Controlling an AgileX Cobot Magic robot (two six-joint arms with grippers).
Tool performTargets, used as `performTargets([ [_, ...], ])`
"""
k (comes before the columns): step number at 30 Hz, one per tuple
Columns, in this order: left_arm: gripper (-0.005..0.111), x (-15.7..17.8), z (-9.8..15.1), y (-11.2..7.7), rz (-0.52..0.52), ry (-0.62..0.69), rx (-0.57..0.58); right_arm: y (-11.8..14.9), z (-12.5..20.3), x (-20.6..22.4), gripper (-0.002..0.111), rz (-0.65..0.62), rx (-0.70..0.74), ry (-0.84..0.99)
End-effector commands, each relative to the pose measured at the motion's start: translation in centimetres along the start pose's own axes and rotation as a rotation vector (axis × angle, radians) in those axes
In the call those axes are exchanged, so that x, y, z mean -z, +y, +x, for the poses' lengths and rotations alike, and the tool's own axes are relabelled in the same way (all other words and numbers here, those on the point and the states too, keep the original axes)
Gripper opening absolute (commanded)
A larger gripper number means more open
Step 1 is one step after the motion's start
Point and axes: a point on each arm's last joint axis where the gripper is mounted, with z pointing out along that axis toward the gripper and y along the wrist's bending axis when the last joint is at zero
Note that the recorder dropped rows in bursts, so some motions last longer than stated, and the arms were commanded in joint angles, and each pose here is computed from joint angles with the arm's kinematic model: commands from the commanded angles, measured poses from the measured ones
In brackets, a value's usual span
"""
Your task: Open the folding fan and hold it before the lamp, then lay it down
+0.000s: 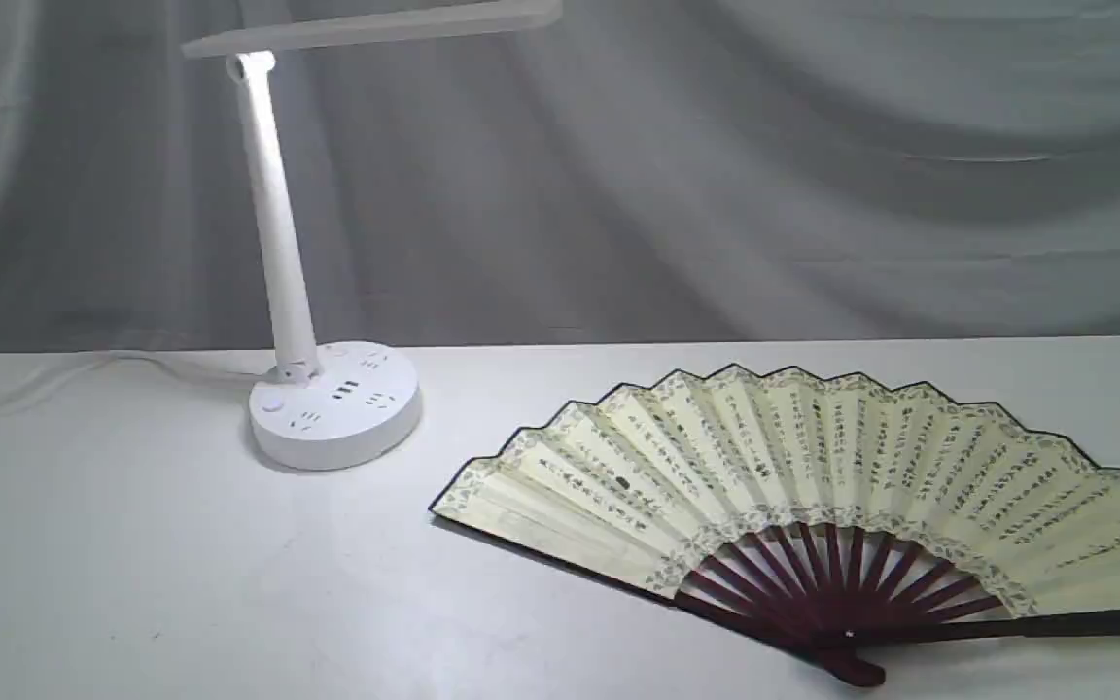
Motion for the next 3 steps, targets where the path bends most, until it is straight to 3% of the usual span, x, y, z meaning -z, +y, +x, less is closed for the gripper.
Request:
performTargets([
  [1, 0.0, -0.01, 0.15, 0.0, 0.0, 0.002, 0.018, -0.01, 0.04, 0.0, 0.0, 0.0, 0.011, -0.007],
  [3, 0.0, -0.01, 0.15, 0.0, 0.0, 0.002, 0.018, -0.01, 0.04, 0.0, 0.0, 0.0, 0.011, -0.007],
])
